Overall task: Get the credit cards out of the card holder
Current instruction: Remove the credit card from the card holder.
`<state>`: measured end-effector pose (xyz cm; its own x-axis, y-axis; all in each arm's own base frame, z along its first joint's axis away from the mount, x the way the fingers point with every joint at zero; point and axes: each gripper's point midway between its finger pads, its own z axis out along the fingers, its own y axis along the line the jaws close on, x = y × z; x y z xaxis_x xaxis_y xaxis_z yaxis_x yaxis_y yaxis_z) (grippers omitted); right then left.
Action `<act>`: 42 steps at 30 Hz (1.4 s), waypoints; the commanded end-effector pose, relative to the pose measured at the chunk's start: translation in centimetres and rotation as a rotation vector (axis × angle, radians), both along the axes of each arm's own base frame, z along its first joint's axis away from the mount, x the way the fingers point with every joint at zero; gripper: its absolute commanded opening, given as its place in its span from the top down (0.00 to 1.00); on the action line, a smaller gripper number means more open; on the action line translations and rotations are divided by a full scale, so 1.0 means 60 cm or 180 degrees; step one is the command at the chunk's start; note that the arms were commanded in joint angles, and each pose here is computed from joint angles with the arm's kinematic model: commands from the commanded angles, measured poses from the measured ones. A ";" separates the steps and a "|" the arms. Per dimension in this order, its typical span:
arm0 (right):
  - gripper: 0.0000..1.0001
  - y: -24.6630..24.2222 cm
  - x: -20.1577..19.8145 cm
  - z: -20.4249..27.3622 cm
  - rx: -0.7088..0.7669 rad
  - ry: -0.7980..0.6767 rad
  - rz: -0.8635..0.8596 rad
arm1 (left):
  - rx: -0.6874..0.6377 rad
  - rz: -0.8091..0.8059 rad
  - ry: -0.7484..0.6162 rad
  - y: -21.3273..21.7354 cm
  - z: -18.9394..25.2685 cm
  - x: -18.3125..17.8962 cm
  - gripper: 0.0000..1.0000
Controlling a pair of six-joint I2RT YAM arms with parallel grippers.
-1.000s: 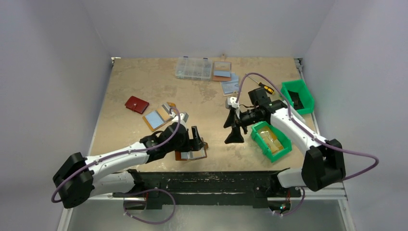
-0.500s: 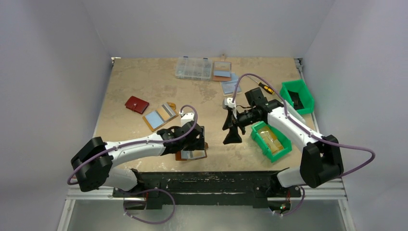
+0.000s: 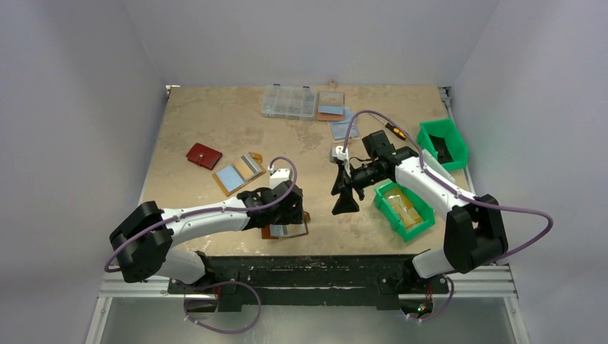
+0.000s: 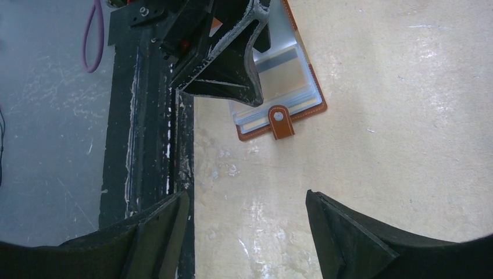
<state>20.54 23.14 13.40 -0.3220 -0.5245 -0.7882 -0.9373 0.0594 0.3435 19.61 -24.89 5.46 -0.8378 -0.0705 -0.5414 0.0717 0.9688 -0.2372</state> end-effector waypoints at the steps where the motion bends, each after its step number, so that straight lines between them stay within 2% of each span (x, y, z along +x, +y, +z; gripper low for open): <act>1: 0.18 0.009 0.012 0.017 0.0032 -0.0106 0.0033 | -0.0062 -0.0032 -0.0017 -0.007 -0.001 -0.001 0.29; 15: 0.18 0.007 0.013 0.009 -0.0028 -0.0082 0.0027 | 0.0200 -0.0057 0.0095 0.005 -0.035 -0.004 0.25; 30: 0.18 0.005 0.012 0.005 -0.0055 -0.0063 0.0029 | 0.0266 0.0011 0.0132 0.025 -0.065 -0.014 0.30; 33: 0.19 0.006 0.011 0.006 -0.0052 -0.0061 0.0034 | 0.0277 0.0039 0.0128 0.032 -0.068 -0.017 0.34; 42: 0.19 0.008 0.007 0.003 -0.0053 -0.0027 0.0062 | 0.0004 0.0028 0.0047 0.028 -0.055 -0.022 0.39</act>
<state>20.56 23.05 12.45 -0.3402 -0.5531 -0.7604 -0.9289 0.0722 0.3631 19.18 -24.20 2.72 -0.8374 -0.0767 -0.5412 0.0658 0.9688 -0.2390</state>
